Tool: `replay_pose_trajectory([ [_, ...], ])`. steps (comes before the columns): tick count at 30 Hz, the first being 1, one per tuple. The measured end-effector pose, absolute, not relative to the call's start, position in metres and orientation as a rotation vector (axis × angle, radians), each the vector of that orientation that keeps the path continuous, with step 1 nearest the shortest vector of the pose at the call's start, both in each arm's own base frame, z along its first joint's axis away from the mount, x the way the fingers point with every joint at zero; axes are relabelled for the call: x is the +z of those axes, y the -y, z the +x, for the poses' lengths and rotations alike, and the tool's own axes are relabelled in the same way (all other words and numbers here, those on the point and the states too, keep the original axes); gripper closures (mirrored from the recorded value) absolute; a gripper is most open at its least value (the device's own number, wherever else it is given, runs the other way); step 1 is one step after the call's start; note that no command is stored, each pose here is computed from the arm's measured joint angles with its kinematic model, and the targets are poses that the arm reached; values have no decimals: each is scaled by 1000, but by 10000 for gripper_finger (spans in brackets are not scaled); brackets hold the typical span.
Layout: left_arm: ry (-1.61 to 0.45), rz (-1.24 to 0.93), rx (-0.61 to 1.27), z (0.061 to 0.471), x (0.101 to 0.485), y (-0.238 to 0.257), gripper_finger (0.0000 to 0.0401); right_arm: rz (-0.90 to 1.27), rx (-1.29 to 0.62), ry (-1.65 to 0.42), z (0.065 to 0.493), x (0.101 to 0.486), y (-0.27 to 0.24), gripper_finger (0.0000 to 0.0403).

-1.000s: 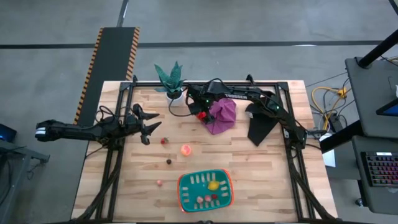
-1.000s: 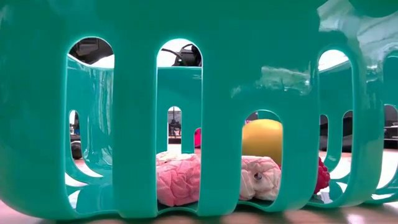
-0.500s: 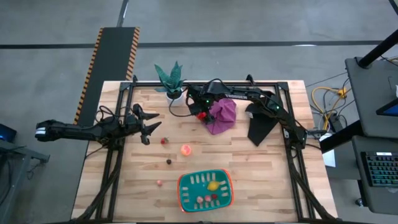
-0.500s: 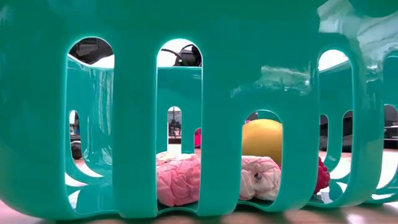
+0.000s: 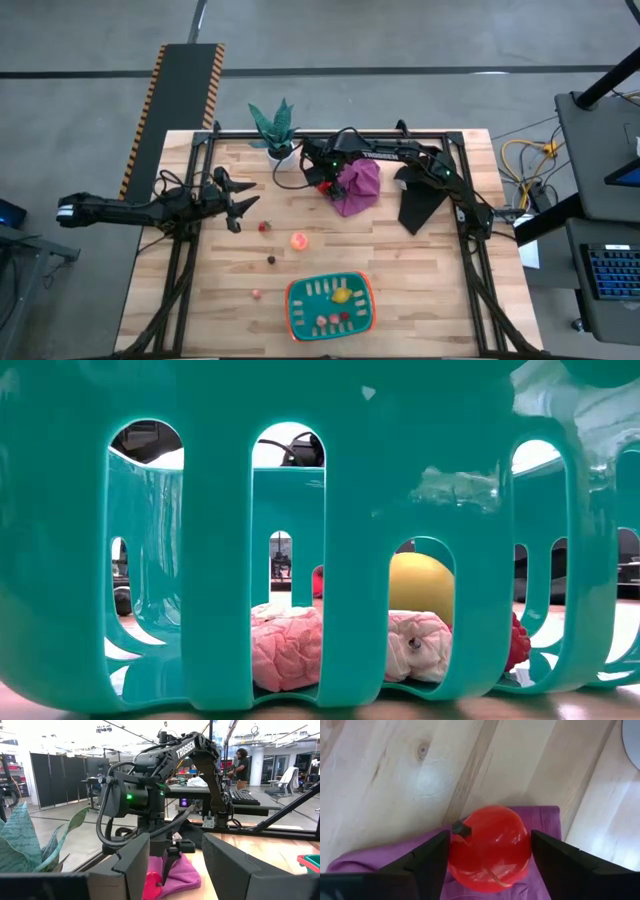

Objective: Pick and placing Produce into tupperware
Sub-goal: Put the red apple into the green basket

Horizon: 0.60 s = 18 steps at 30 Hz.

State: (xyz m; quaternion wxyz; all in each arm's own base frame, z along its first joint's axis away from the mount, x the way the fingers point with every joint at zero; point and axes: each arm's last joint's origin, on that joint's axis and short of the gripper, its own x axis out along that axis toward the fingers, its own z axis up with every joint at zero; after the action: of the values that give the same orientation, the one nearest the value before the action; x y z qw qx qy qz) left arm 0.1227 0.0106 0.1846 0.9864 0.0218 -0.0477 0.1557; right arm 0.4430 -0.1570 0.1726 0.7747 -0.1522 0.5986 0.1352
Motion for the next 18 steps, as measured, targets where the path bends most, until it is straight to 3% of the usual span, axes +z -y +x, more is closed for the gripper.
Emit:
replay_pose_trajectory([
  [12, 96, 44, 313, 123, 185, -11, 232, -337, 232, -1334, 443, 174, 159, 81],
  [18, 97, 44, 313, 123, 185, -11, 232, -342, 249, -1332, 443, 173, 159, 76],
])
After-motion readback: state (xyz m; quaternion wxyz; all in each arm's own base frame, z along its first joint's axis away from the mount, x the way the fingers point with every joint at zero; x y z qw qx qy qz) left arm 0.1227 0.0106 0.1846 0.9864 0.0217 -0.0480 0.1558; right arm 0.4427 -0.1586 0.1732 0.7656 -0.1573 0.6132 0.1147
